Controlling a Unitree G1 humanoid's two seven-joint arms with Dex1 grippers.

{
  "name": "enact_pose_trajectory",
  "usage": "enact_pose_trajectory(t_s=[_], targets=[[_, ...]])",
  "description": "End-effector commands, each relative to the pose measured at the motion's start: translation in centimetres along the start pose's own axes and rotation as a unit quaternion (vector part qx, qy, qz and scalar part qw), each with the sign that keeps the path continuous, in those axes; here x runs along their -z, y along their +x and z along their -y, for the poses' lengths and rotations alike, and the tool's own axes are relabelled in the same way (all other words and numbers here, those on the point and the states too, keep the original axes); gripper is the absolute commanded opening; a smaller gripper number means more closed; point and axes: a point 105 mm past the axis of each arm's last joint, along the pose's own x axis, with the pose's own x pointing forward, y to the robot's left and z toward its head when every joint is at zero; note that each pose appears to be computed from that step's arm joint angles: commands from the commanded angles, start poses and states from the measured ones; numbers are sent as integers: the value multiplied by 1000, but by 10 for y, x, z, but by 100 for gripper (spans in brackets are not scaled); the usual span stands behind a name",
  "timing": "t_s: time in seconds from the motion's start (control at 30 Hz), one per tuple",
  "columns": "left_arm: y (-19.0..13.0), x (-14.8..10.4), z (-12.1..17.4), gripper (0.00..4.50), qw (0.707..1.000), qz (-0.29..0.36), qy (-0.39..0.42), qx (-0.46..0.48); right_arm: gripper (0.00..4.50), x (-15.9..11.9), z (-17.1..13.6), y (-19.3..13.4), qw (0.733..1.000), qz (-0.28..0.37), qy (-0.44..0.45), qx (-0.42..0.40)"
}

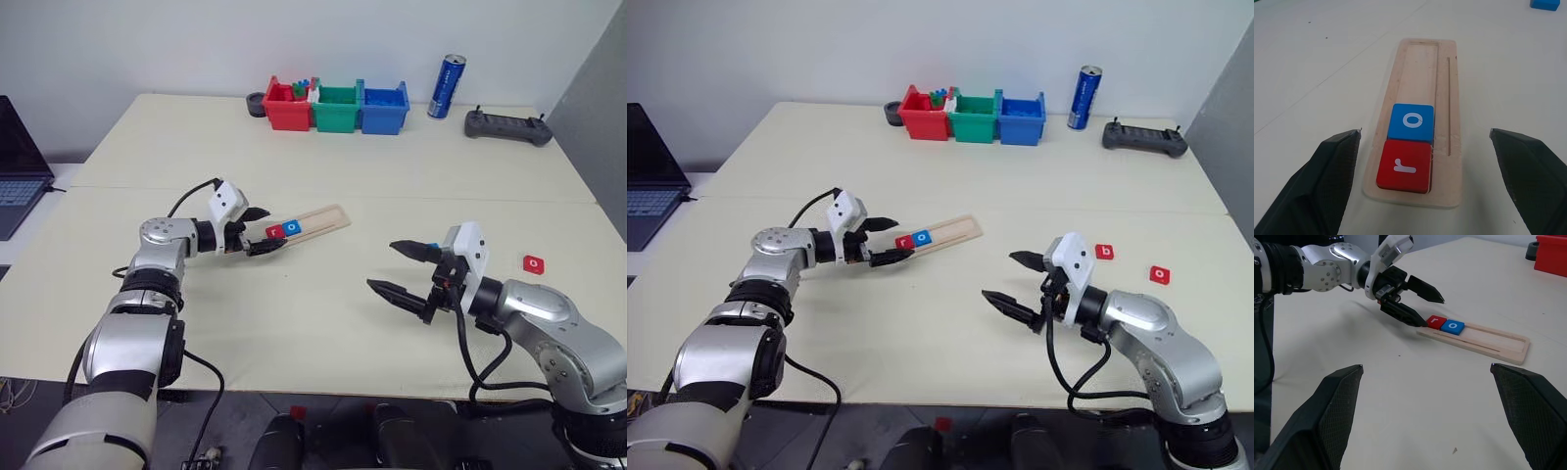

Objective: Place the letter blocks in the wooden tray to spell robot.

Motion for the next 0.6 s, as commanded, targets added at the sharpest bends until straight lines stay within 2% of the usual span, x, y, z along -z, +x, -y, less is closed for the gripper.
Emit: enact_pose_trajectory(t_s=[0.03, 0.6], targets=[[3, -9, -3, 450, 1000, 2, 21, -2, 444, -15, -5, -5, 1000, 14, -13, -1], [12, -2, -5, 450, 999, -13, 14, -32, 444, -26, -12, -9, 1000, 11, 8, 12]])
